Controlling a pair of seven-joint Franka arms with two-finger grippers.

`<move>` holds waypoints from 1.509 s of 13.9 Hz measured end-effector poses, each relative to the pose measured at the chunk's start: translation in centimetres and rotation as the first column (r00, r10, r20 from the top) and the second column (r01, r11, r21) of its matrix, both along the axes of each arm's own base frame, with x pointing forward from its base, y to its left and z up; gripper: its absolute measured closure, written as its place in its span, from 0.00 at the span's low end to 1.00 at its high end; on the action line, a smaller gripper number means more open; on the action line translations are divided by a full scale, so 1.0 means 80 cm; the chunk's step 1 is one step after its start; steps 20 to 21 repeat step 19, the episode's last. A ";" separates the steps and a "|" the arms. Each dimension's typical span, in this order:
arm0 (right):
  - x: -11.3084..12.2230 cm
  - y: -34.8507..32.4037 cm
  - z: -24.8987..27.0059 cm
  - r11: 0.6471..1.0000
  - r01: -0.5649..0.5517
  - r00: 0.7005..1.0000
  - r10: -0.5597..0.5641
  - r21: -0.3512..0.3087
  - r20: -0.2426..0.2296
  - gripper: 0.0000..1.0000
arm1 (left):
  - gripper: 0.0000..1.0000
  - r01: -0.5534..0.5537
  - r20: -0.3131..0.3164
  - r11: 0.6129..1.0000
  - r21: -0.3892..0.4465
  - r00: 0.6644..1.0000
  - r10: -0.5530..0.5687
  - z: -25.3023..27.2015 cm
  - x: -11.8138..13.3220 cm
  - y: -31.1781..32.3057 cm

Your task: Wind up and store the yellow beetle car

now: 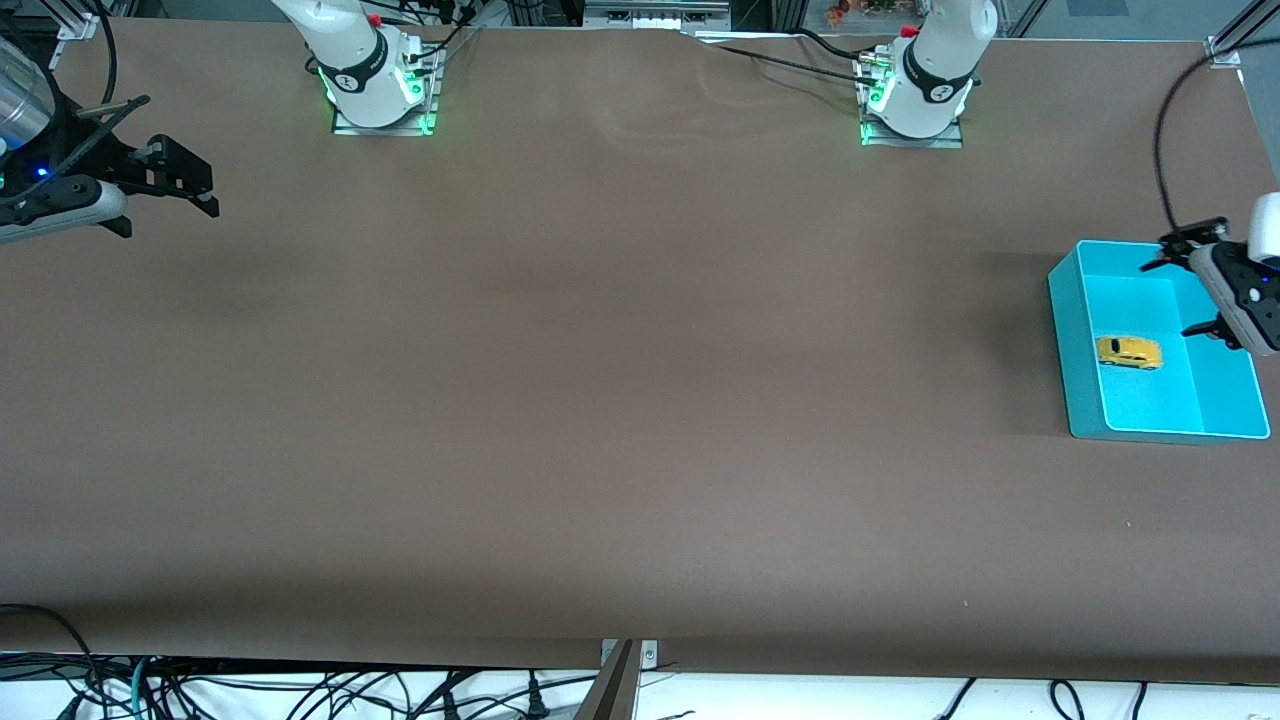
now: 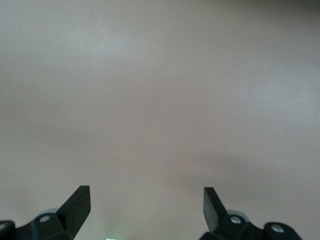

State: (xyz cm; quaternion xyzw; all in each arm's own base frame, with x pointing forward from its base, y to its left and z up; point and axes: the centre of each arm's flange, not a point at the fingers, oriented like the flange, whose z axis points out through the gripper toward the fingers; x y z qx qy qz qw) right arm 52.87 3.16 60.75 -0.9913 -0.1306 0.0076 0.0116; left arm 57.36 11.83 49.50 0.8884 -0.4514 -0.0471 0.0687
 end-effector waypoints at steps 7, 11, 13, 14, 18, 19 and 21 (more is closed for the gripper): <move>0.000 0.001 0.000 1.000 -0.001 1.000 0.001 0.000 0.000 0.00 | 0.00 -0.596 0.044 0.801 0.055 0.803 0.595 0.080 0.004 -0.153; 0.000 0.003 0.000 1.000 -0.004 1.000 0.004 0.000 0.000 0.00 | 0.00 -0.714 0.020 0.694 0.094 0.698 0.715 0.090 -0.007 -0.161; 0.000 0.005 0.000 1.000 -0.007 1.000 0.007 0.000 0.000 0.00 | 0.00 -0.730 0.018 0.676 0.101 0.680 0.733 0.091 -0.008 -0.172; 0.000 0.006 0.000 1.000 -0.007 1.000 0.007 0.000 0.000 0.00 | 0.00 -0.731 0.014 0.674 0.106 0.679 0.734 0.090 -0.008 -0.174; 0.000 0.006 0.000 1.000 -0.007 1.000 0.007 0.000 0.000 0.00 | 0.00 -0.731 0.011 0.673 0.111 0.678 0.735 0.087 -0.008 -0.176; 0.000 0.006 0.000 1.000 -0.007 1.000 0.007 0.000 0.000 0.00 | 0.00 -0.731 0.011 0.673 0.111 0.678 0.735 0.087 -0.008 -0.176; 0.000 0.006 0.000 1.000 -0.007 1.000 0.007 0.000 0.000 0.00 | 0.00 -0.731 0.011 0.673 0.111 0.678 0.735 0.087 -0.008 -0.176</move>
